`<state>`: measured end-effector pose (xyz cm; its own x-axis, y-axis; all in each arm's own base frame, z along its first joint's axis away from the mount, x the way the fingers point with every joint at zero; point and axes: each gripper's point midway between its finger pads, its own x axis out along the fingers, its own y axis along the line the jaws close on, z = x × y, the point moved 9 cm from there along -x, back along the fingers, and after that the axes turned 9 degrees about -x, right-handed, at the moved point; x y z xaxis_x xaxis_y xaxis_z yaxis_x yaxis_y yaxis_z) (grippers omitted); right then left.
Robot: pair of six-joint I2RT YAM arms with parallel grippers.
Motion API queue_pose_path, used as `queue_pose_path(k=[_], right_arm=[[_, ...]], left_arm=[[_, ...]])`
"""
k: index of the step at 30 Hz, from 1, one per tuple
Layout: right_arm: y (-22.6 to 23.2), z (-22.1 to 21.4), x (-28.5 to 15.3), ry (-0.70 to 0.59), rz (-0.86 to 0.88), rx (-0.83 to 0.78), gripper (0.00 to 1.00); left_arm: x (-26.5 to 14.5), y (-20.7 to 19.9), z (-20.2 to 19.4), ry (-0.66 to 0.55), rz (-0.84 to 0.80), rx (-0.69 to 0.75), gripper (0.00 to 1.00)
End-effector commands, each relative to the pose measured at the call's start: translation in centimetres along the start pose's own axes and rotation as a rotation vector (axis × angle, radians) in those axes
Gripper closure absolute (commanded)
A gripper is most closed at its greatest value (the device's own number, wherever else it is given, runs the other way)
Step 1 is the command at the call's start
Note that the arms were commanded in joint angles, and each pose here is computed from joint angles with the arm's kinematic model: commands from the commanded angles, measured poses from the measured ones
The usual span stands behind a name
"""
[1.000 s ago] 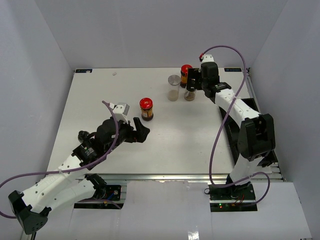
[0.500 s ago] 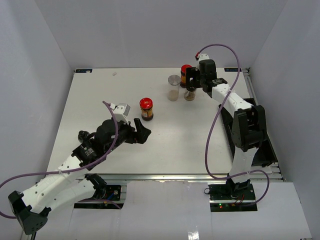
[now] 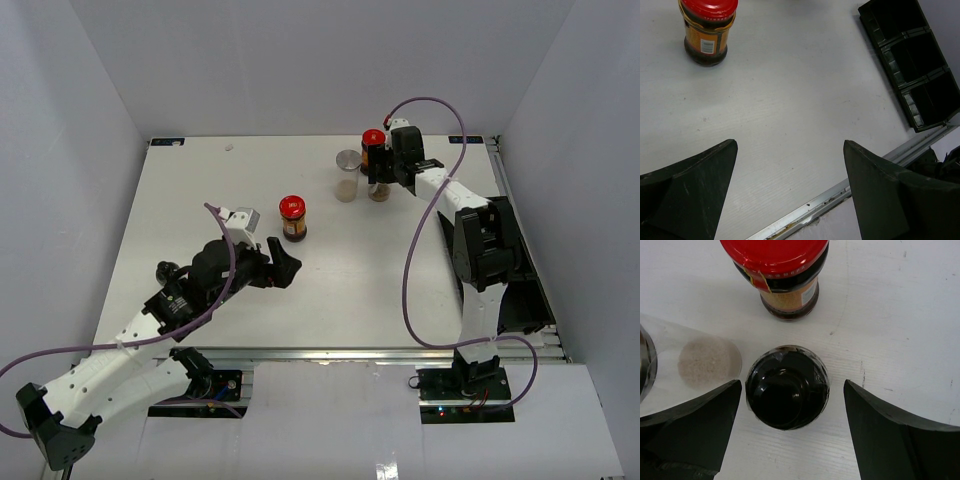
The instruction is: Organize the condiment bottles
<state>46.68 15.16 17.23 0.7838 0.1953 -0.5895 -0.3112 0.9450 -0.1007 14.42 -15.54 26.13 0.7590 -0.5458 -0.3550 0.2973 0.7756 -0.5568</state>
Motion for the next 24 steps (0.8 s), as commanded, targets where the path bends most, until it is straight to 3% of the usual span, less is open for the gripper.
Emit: queue_pose_path(k=[1, 9, 13, 16, 18, 20, 24], right_arm=[[-0.3, 2.3, 0.7, -0.074, -0.020, -0.006, 0.12], [-0.3, 2.1, 1.7, -0.071, -0.023, -0.005, 0.20], [-0.4, 2.0, 1.6, -0.064, -0.032, -0.009, 0.37], [-0.6, 2.3, 0.9, -0.057, -0.046, -0.009, 0.56], [-0.9, 2.8, -0.1, -0.052, -0.072, -0.009, 0.70], [-1.3, 3.2, -1.8, -0.044, -0.115, 0.002, 0.92], [-1.8, 3.6, -5.7, -0.066, -0.134, -0.008, 0.92]], left_arm=[[0.2, 0.0, 0.0, 0.001, 0.006, 0.009, 0.02], [0.4, 0.3, -0.3, 0.010, 0.024, 0.007, 0.02], [0.5, 0.3, -0.3, 0.012, 0.033, 0.008, 0.02], [0.5, 0.3, -0.2, 0.011, 0.036, 0.008, 0.02], [0.5, 0.2, -0.1, 0.011, 0.037, 0.006, 0.02], [0.5, 0.1, 0.0, 0.013, 0.035, 0.005, 0.02], [0.3, -0.4, 0.5, 0.012, 0.029, 0.000, 0.02]])
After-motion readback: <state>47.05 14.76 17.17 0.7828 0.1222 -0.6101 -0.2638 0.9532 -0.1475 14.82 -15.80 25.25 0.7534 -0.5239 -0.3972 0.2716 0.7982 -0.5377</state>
